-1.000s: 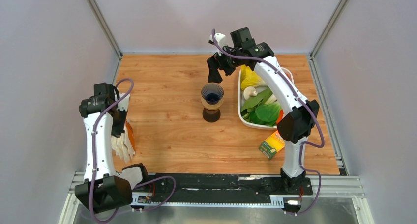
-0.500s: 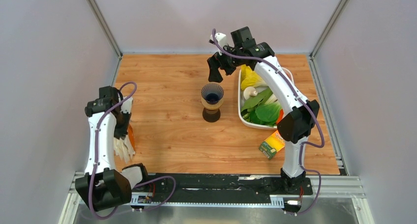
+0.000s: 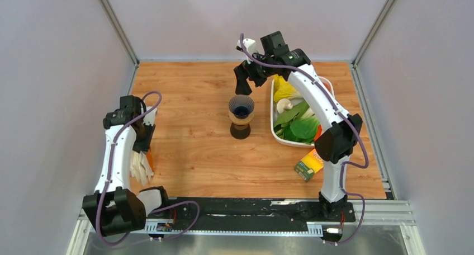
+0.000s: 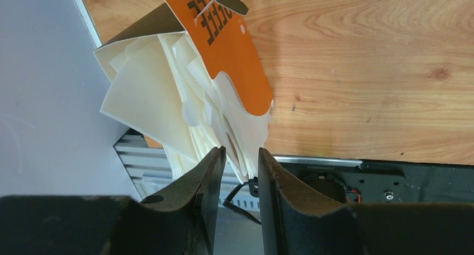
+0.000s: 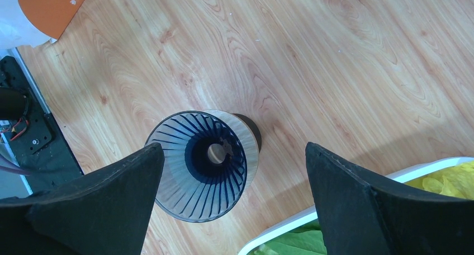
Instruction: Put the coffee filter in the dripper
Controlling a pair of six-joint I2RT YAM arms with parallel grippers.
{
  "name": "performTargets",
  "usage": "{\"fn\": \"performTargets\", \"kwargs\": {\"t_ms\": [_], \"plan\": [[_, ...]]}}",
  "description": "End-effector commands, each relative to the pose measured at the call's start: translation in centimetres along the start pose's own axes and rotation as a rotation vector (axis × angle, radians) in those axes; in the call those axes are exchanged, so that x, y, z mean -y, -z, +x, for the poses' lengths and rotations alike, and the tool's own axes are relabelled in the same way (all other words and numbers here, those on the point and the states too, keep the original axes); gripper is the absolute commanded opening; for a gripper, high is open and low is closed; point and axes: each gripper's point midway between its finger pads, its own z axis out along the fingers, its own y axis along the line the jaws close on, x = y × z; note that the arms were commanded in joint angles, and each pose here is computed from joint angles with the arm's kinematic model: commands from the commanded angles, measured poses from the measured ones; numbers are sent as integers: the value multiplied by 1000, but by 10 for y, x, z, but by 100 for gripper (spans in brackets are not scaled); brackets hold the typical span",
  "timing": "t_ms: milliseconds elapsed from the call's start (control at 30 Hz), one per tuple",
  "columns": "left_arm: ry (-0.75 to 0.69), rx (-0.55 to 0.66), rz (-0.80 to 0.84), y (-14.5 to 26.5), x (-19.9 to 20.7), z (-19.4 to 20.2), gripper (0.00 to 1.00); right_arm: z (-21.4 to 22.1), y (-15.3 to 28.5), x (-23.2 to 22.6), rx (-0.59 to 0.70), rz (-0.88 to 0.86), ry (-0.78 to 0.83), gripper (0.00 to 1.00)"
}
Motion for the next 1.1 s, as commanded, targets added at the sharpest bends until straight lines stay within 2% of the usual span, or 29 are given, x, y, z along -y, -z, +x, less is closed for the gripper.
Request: {"fn": "performTargets", "kwargs": {"t_ms": [0, 333, 767, 1067], "plan": [[9, 31, -10, -2, 0, -11, 39, -12, 8, -4, 29, 11, -4, 100], [6, 35, -44, 1, -3, -14, 33, -11, 8, -4, 25, 15, -11, 100], [2, 32, -82, 7, -10, -10, 32, -10, 4, -5, 22, 6, -27, 100], [-4, 17, -105, 6, -13, -6, 26, -9, 6, -5, 21, 10, -35, 100]]}}
